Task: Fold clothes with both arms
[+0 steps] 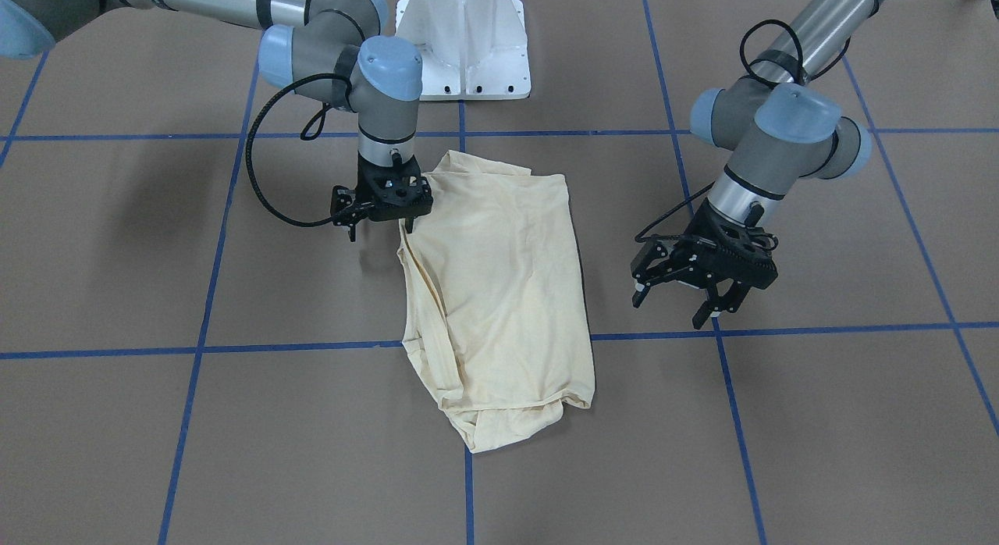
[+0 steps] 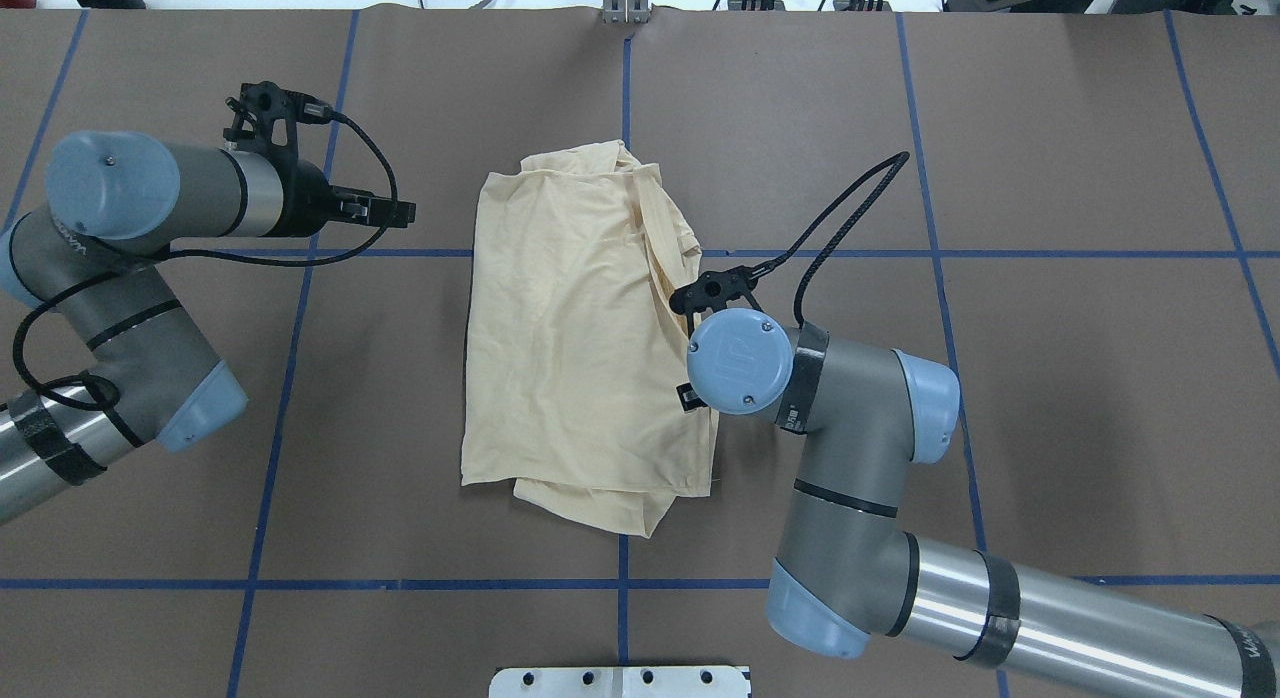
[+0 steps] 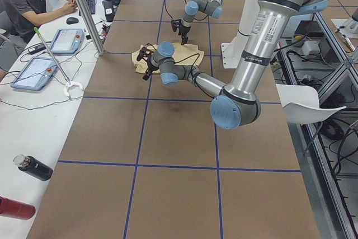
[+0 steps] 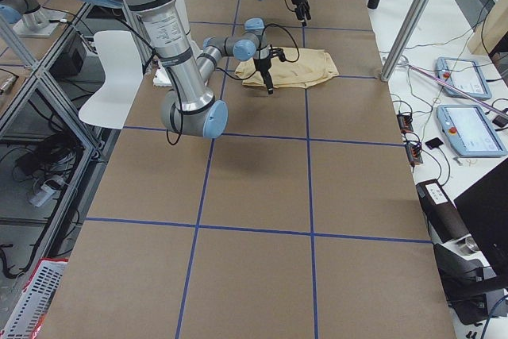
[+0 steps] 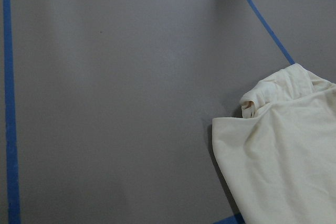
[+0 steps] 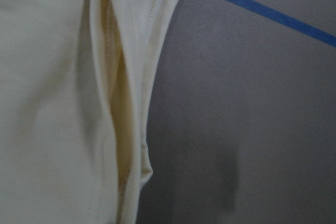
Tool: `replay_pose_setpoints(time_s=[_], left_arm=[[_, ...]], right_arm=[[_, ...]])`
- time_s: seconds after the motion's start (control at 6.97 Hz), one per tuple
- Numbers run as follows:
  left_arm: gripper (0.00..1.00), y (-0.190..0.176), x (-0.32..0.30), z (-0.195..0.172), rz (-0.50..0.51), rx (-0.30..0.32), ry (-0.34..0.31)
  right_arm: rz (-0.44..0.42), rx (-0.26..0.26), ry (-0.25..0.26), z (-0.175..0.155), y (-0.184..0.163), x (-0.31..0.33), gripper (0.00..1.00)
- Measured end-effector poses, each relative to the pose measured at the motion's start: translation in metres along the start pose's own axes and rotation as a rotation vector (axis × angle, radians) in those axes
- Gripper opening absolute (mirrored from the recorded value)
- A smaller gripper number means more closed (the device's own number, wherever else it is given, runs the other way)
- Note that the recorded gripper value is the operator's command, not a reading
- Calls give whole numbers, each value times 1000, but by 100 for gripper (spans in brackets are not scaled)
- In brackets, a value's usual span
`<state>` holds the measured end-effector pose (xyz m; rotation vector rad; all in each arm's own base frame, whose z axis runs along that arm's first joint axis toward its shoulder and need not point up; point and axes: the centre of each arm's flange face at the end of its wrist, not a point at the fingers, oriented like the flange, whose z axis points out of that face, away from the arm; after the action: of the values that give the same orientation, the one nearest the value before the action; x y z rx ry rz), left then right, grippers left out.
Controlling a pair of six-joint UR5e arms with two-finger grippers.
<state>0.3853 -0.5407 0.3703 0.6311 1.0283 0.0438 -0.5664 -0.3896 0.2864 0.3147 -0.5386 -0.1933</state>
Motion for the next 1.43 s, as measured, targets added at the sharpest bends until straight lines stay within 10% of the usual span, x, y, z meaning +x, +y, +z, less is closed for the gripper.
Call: replay_pose_setpoints(time_s=[0.72, 1.43], left_arm=[[100, 0, 0, 1, 0, 0, -1], [100, 3, -5, 9, 4, -12, -14]], right_arm=[[27, 67, -31, -32, -44, 7, 100], [75, 178, -59, 13, -137, -11, 100]])
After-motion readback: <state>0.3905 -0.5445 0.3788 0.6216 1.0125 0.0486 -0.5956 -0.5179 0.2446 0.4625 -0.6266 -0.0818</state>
